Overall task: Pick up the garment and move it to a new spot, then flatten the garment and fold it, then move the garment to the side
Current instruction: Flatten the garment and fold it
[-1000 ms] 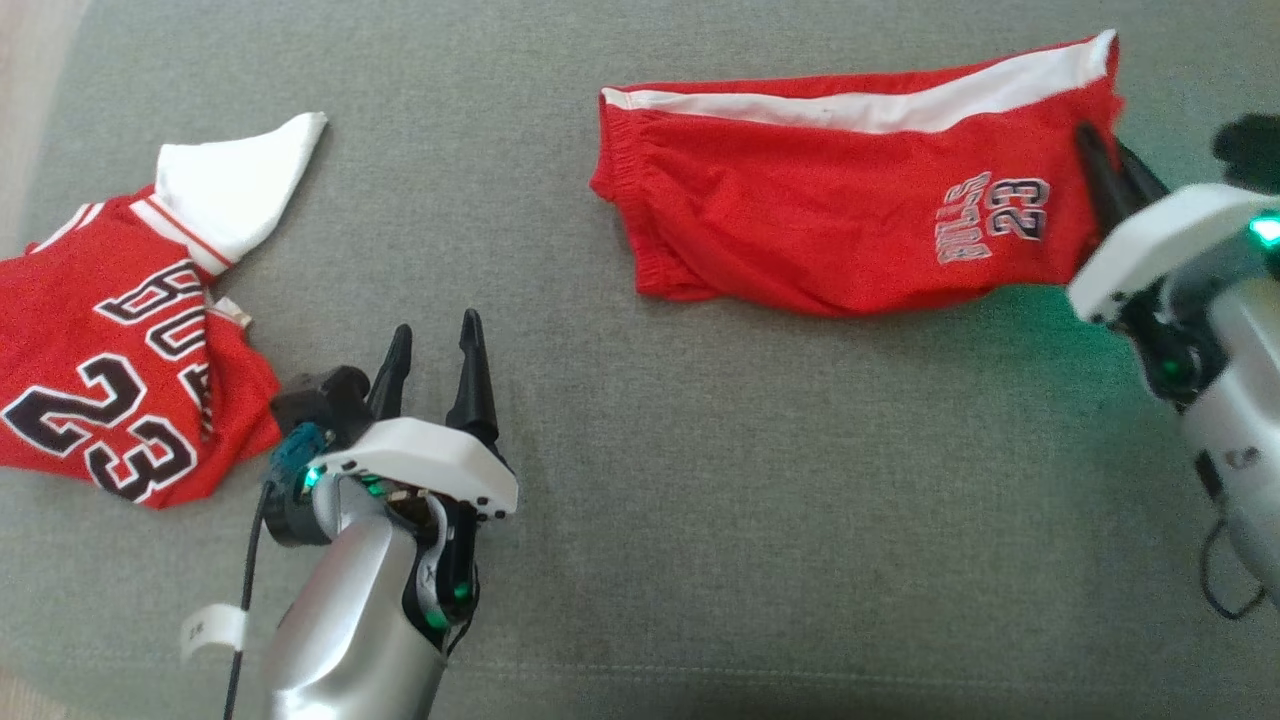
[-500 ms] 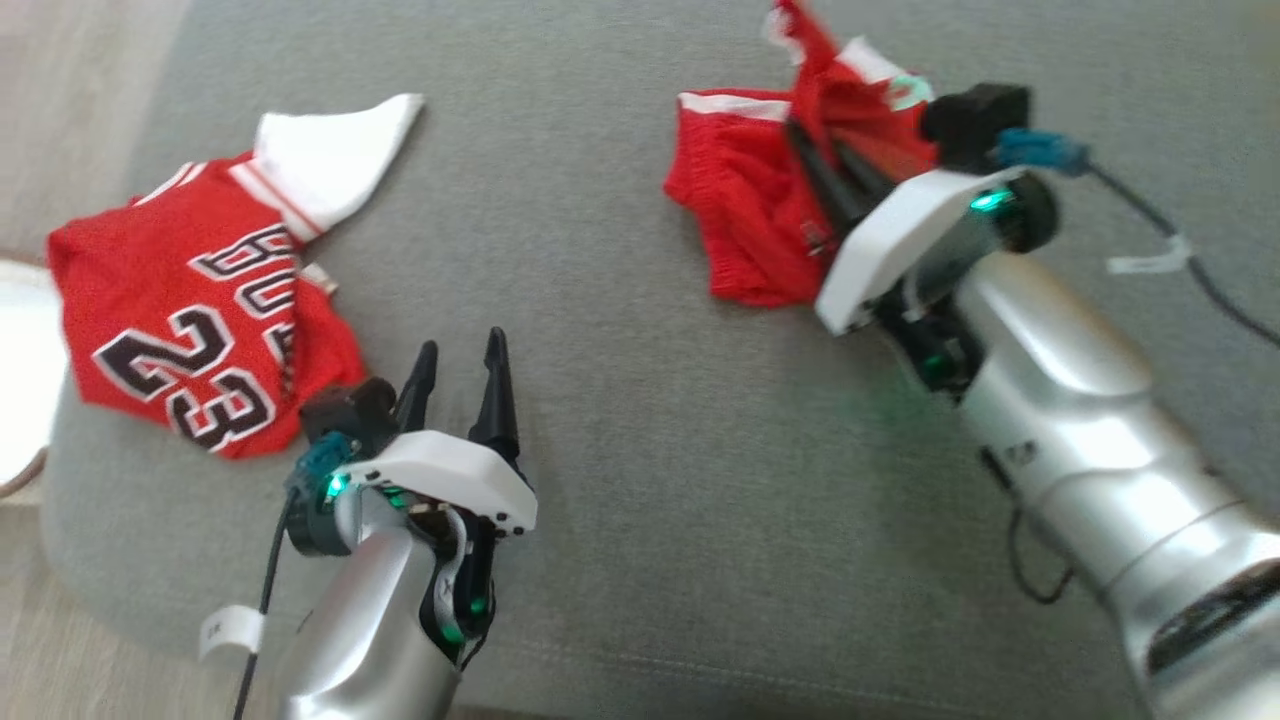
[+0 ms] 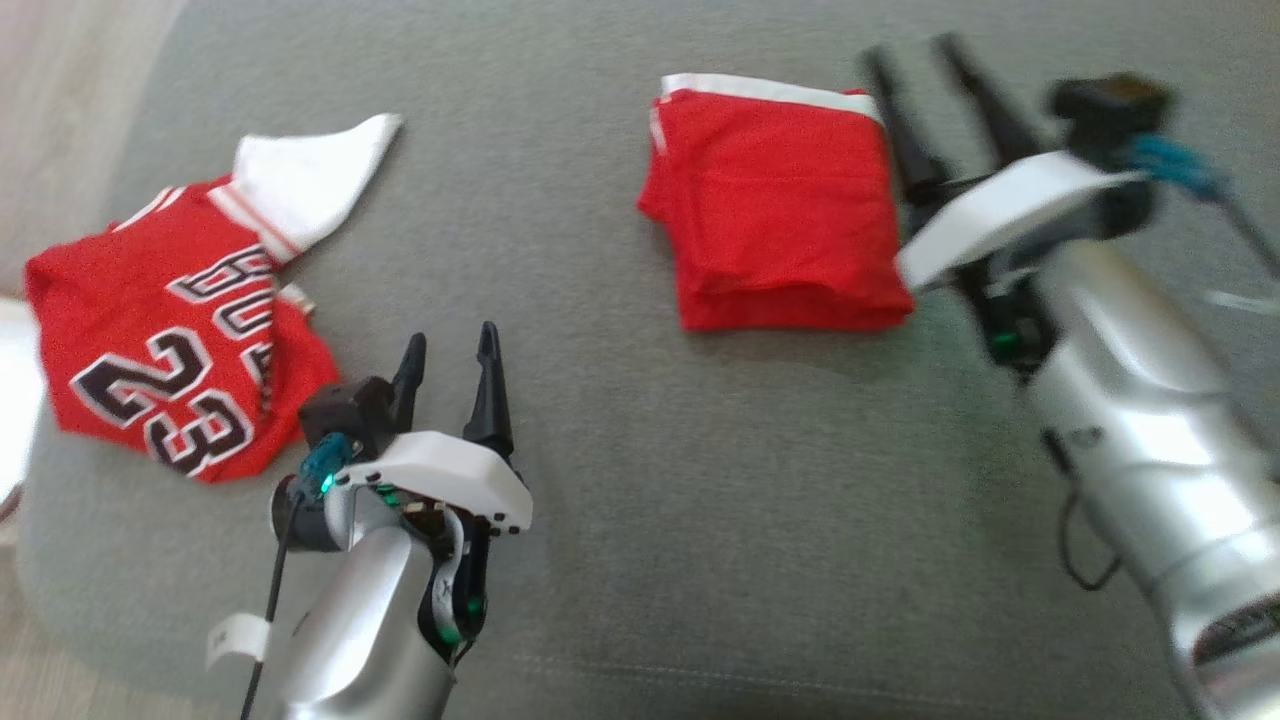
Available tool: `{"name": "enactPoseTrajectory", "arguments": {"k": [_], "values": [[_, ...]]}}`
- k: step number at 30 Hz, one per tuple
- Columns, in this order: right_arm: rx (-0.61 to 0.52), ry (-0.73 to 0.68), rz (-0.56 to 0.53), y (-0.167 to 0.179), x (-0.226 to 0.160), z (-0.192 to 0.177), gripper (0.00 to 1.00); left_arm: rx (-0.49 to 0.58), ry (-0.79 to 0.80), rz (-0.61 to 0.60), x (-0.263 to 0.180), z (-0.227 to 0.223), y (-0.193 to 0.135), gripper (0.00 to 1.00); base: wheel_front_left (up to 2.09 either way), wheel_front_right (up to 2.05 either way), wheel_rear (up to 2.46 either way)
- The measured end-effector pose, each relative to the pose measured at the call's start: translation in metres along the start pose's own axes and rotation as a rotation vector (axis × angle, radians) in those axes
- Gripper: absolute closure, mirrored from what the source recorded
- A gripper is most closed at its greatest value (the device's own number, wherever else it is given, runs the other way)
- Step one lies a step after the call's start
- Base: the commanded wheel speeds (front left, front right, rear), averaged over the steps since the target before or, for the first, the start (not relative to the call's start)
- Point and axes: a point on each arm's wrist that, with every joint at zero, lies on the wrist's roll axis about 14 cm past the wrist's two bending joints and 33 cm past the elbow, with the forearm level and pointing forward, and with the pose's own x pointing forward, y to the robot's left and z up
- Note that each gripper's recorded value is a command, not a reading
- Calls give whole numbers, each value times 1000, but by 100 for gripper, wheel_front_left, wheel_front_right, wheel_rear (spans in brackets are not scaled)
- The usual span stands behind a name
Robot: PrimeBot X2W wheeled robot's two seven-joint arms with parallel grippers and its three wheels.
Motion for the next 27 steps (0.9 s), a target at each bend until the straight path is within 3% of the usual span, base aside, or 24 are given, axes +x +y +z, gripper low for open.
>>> {"name": "enactPoseTrajectory", "arguments": {"k": [4, 8, 16, 27], "values": [[-19, -68, -159, -54, -34, 14, 0, 46, -25, -20, 4, 5, -9, 0, 0, 0, 0], [10, -36, -320, -83, -92, -20, 0, 102, -69, -41, 7, 16, -18, 0, 0, 0, 0], [13, -16, -421, -78, -147, -42, 0, 144, -51, -28, -17, 3, -11, 0, 0, 0, 0], [33, 19, -460, -68, -182, -62, 0, 156, -36, -30, -42, -7, -7, 0, 0, 0, 0]]}}
